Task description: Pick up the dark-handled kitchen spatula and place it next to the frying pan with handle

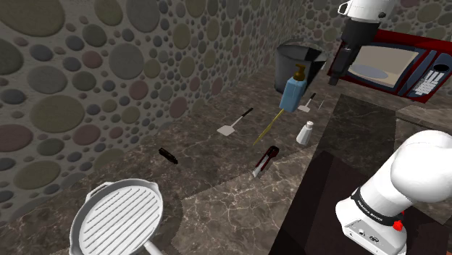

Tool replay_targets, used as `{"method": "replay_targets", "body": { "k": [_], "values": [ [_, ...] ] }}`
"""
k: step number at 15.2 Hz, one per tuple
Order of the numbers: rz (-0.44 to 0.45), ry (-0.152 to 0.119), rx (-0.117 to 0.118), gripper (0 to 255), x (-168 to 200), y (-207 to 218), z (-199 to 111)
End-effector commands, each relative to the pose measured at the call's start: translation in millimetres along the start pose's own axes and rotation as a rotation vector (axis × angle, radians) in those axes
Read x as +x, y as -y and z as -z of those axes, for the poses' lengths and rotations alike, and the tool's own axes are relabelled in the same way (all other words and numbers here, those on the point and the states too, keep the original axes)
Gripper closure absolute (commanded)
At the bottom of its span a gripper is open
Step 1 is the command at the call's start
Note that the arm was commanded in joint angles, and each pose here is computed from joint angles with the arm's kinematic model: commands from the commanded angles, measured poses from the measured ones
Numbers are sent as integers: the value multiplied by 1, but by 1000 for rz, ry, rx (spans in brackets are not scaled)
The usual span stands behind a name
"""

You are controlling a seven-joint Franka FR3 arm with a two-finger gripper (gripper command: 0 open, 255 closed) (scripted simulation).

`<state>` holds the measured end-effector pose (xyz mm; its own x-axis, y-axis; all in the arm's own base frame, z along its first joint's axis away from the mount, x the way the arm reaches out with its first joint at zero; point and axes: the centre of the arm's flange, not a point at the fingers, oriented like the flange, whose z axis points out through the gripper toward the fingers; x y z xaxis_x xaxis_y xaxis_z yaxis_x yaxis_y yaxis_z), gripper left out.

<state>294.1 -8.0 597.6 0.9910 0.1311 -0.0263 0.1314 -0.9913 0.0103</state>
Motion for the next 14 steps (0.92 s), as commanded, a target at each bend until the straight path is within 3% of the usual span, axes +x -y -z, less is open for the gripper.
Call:
{"method": "replay_targets", "body": {
  "k": [1,14],
  "values": [
    [0,0,0,0,0,0,0],
    [-552,-26,-8,0,110,73,-105]
  ]
}}
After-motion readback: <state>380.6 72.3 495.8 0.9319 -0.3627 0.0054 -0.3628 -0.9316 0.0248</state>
